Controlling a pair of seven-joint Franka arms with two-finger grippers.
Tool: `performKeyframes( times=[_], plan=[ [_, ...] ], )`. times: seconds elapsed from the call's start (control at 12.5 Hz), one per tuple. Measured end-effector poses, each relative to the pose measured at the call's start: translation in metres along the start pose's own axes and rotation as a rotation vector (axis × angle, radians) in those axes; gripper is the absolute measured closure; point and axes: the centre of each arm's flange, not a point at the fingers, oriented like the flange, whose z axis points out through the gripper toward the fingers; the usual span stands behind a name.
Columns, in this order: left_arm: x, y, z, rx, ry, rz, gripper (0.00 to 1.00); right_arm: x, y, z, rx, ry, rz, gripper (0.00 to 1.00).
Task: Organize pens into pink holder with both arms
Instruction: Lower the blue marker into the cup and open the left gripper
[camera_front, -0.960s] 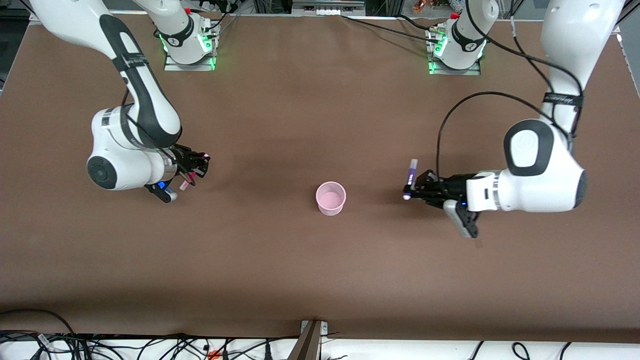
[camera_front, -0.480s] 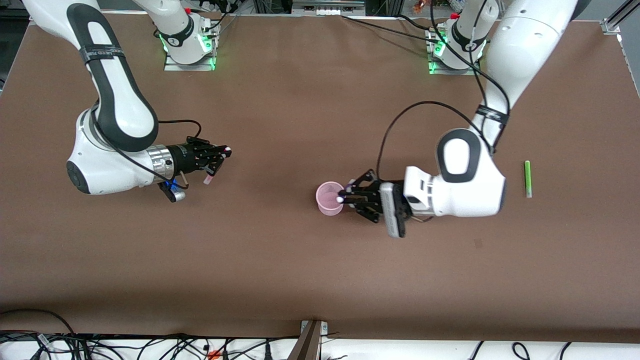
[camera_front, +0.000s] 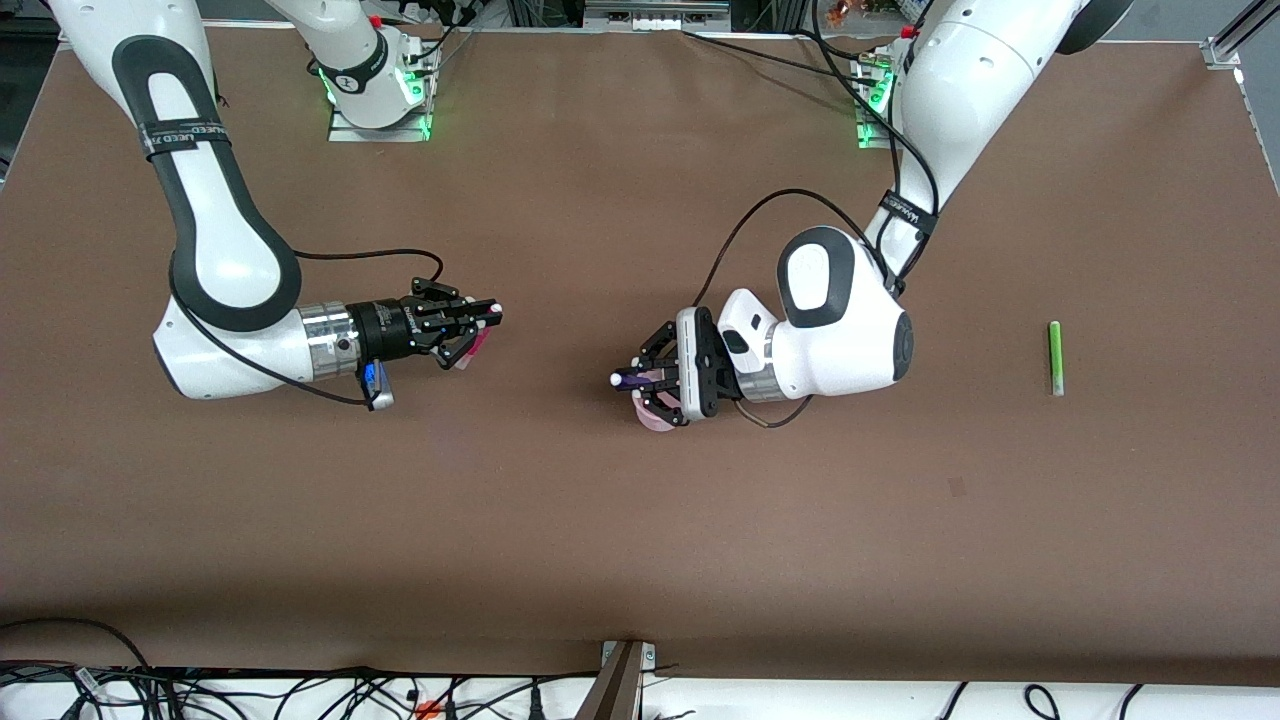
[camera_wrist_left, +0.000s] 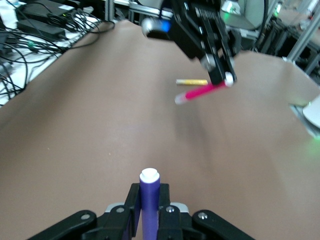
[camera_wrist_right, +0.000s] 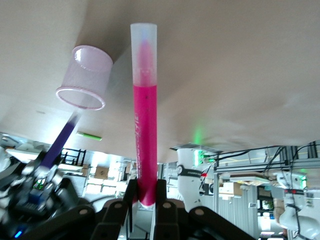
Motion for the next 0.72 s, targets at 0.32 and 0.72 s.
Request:
performKeyframes(
  times=[0.32, 0.72],
  plan=[
    [-0.015, 0.001, 0.005, -0.005, -0.070, 0.098, 0.81, -0.002, -0.002, -0.001, 0.010, -0.007, 0.015, 0.82],
    [-0.032, 0.010, 0.019, -0.002, -0.162, 0.153, 0.81, -0.002, -0.002, -0.002, 0.011, -0.007, 0.024, 0.82]
  ],
)
